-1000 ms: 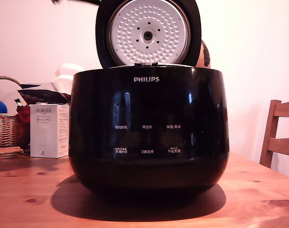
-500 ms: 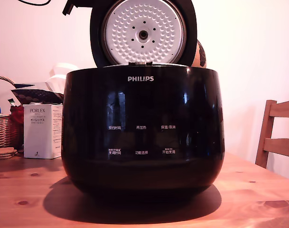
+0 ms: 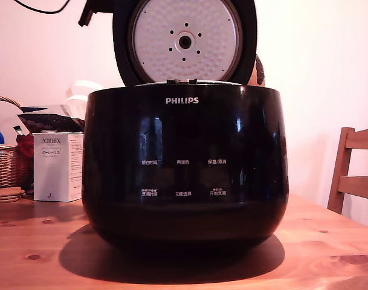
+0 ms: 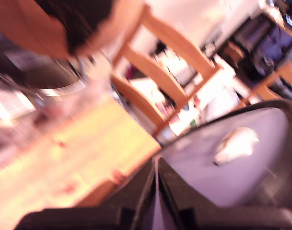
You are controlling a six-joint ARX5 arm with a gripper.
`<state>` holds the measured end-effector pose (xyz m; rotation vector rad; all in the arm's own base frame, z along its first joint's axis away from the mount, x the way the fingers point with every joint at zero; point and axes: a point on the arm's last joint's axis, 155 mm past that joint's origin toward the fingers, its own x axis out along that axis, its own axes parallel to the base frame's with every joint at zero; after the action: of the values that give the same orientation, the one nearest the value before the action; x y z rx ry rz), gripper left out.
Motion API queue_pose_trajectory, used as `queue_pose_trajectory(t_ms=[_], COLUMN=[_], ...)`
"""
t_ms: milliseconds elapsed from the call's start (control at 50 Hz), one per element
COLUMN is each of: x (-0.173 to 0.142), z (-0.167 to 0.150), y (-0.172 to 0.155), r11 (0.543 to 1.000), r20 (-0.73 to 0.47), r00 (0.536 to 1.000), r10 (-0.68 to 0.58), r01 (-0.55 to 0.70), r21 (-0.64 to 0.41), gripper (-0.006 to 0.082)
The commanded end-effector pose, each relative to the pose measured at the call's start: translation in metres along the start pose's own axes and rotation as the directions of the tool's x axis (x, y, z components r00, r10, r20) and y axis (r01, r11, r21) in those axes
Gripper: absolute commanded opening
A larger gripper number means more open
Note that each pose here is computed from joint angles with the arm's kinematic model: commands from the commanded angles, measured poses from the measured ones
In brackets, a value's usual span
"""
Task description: Close the rice cooker by pressing the lid down with medium force
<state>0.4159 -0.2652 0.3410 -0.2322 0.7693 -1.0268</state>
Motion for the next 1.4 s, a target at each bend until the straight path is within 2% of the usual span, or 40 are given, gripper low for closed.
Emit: queue_pose_trajectory(t_ms=[0, 380, 560, 600, 620, 880, 1060, 1380], x=[0.018, 0.036, 0.046, 0.048, 0.048, 0.051, 0.049, 0.052], z=[-0.016, -0.072, -0.083, -0.085, -0.086, -0.094, -0.094, -0.112], y=[-0.014, -0.05, -0.036, -0.039, -0.031, -0.011, -0.003, 0.001], r11=[0.999, 0.997, 0.997, 0.997, 0.992, 0.967, 0.955, 0.951], r20=[-0.064, -0.269, -0.308, -0.316, -0.319, -0.346, -0.343, -0.405], r00=[0.997, 0.96, 0.948, 0.946, 0.939, 0.903, 0.892, 0.861], r10=[-0.05, -0.081, 0.08, 0.076, 0.127, 0.253, 0.295, 0.307], r01=[0.05, 0.074, -0.071, -0.067, -0.115, -0.231, -0.27, -0.287], r21=[-0.005, -0.038, 0.037, 0.04, 0.058, 0.105, 0.119, 0.111], gripper=[-0.0023, -0.0023, -0.0023, -0.0023, -0.0023, -0.0023, -0.0023, -0.0023])
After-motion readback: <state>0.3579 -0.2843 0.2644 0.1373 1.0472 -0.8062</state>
